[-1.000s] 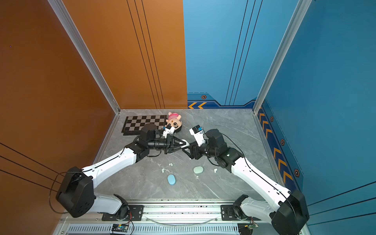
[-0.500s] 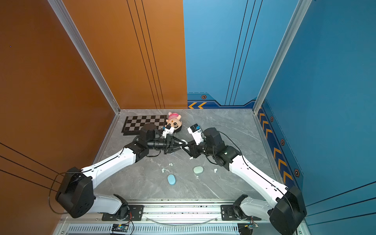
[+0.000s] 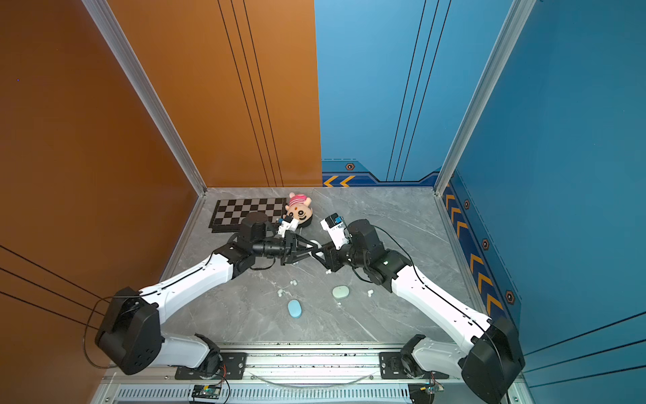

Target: Insert the wireless bluetooth earbuds into the charging case

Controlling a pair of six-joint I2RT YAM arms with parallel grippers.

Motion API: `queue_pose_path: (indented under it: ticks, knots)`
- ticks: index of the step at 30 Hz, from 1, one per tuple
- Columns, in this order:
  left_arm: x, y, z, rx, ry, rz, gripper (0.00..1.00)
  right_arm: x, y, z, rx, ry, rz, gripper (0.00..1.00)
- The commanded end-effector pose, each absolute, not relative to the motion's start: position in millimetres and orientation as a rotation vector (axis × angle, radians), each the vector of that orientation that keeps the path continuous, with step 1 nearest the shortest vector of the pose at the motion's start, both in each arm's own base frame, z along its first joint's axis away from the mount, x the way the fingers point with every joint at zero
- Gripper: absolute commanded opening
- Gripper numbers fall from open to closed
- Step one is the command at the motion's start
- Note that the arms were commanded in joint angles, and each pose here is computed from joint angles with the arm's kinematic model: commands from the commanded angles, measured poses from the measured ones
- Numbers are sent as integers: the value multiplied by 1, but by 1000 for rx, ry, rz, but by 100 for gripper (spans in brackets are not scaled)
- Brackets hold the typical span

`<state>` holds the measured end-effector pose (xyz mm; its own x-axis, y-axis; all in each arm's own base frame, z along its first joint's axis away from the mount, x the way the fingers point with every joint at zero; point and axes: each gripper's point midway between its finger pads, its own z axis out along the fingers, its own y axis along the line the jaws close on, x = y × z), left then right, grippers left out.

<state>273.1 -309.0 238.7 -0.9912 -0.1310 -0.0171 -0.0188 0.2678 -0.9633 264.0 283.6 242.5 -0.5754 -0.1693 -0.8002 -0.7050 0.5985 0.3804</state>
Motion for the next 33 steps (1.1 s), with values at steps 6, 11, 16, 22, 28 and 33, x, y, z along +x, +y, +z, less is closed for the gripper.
queue_pose_path:
  ticks: [6, 11, 16, 22, 28, 33]
  knots:
    - [270, -310, 258, -81, 2376, -1871, 0, 265, 291, 252, -716, 2039, 908, 47]
    - [270, -310, 257, -84, 2380, -1871, 0, 264, 291, 252, -720, 2041, 907, 44]
    - [270, -311, 258, -86, 2377, -1873, 0, 264, 291, 252, -725, 2042, 909, 35]
    - [273, -313, 264, -98, 2370, -1880, 14, 264, 291, 254, -723, 2044, 913, 30]
    - [277, -311, 269, -86, 2341, -1860, 50, 263, 285, 260, -724, 2054, 945, 29]
    - [283, -304, 273, -95, 2291, -1841, 64, 258, 276, 262, -729, 2075, 975, 29]
